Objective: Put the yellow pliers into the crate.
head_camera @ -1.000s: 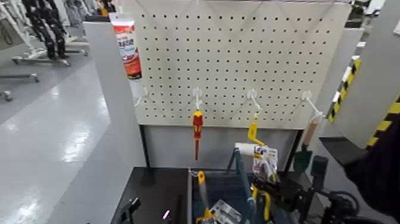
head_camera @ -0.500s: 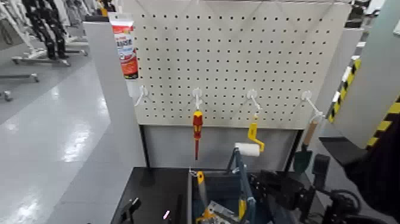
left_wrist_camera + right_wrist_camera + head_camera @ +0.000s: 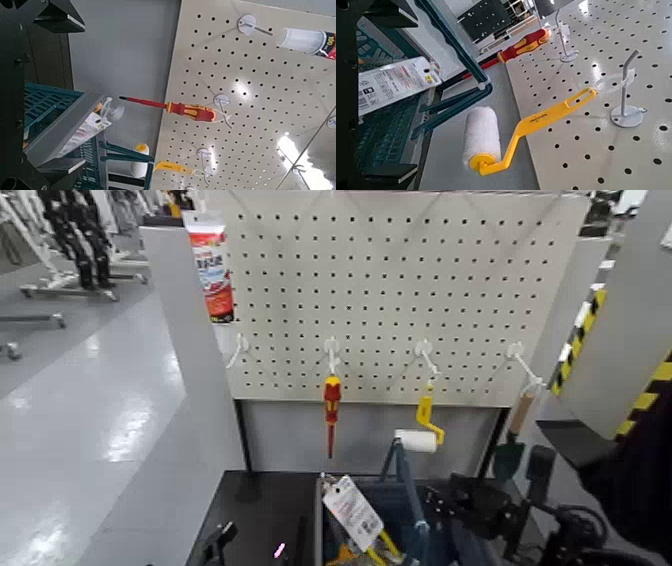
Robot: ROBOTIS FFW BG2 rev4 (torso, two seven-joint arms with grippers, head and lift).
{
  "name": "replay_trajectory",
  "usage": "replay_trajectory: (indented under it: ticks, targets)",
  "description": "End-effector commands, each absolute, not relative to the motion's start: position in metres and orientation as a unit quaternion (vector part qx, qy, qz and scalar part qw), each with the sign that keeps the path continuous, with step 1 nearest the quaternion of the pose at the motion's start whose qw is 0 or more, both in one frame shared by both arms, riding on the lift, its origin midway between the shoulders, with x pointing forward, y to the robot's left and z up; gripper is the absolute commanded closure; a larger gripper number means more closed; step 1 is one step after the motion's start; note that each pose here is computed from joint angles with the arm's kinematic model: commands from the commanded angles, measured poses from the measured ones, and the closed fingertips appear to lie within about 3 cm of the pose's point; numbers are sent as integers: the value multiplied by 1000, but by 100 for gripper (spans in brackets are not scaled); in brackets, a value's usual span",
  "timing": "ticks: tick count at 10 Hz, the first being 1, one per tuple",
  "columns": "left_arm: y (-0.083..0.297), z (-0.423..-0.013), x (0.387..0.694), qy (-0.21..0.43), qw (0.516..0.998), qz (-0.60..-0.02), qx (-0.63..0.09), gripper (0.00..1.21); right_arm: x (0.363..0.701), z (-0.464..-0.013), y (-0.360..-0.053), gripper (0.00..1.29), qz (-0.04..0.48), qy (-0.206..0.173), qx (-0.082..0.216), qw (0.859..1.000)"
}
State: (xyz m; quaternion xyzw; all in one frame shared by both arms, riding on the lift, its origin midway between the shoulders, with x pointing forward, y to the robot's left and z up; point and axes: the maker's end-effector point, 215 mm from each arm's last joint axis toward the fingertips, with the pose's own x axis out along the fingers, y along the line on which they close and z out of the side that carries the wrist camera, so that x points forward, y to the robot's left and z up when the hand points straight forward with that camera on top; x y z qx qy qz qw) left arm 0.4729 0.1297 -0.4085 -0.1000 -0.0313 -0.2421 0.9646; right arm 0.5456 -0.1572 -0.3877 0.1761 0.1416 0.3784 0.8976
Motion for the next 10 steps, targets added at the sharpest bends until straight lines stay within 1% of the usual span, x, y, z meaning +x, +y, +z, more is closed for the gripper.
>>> replay_trajectory:
  ticks: [1,2,3,4,5,6,8,9,10]
  targets:
    - [130,-408,472,-32,965,-242,-99,12,545,-380,-160,0,368,119,167,907]
    - [129,-408,471,-32,964,-244,-99,12,542,-374,-169,0,343,99,152,922]
    - [129,-408,471,-32,964,-244,-99,12,539,-364,-183,1,301,62,128,943]
    - [131,-408,469,-34,965,-242,-99,12,530,-362,-192,1,271,41,115,955]
    - [131,-408,468,-33,965,-241,-99,12,520,-361,-200,5,247,21,100,964]
    - [132,-407,467,-34,965,-240,-101,12,505,-376,-206,5,220,30,101,970]
    - [136,-409,464,-32,966,-238,-100,12,473,-392,-196,7,185,24,103,977]
    - [136,-410,463,-29,966,-237,-101,12,460,-399,-191,8,176,23,103,979]
    - [138,-410,462,-28,966,-237,-100,12,449,-405,-192,10,155,21,110,981]
